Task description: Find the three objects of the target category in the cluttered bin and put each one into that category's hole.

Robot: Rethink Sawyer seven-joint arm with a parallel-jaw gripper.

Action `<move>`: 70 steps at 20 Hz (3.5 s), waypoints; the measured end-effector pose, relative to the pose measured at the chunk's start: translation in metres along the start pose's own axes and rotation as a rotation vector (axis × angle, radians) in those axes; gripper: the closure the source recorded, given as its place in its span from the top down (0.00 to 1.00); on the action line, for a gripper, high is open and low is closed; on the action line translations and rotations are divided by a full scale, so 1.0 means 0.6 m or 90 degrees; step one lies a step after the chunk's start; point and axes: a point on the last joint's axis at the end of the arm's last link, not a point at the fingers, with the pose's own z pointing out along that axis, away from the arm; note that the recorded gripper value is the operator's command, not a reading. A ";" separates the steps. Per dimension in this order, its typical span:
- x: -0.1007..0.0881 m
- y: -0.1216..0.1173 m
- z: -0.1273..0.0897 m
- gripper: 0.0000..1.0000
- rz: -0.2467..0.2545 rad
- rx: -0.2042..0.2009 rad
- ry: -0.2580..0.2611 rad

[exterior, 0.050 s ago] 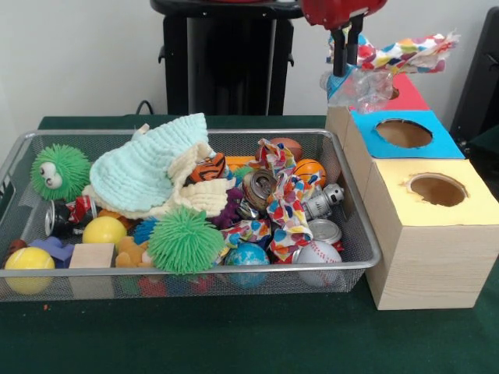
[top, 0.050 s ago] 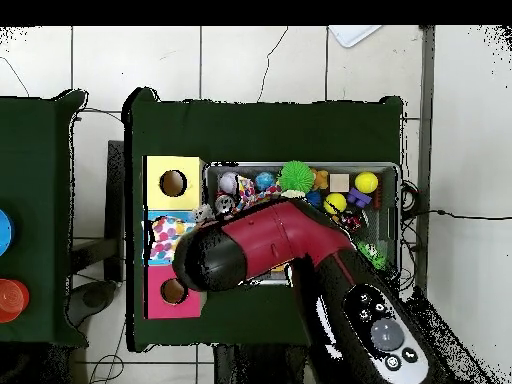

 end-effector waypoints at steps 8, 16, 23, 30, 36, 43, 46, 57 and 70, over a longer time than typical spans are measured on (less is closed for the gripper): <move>0.001 -0.020 -0.007 0.00 -0.156 0.003 0.039; -0.024 -0.004 0.003 0.00 -0.358 0.000 0.059; -0.057 0.022 0.022 0.00 -0.509 0.009 0.060; -0.081 0.060 0.033 0.00 -0.596 0.005 0.055; -0.095 0.086 0.035 0.00 -0.624 0.002 0.049; -0.108 0.110 0.038 0.00 -0.642 -0.001 0.043; -0.111 0.120 0.045 0.00 -0.648 -0.009 0.040; -0.113 0.138 0.070 0.00 -0.744 -0.019 0.032; -0.115 0.157 0.069 0.00 -0.871 -0.027 0.020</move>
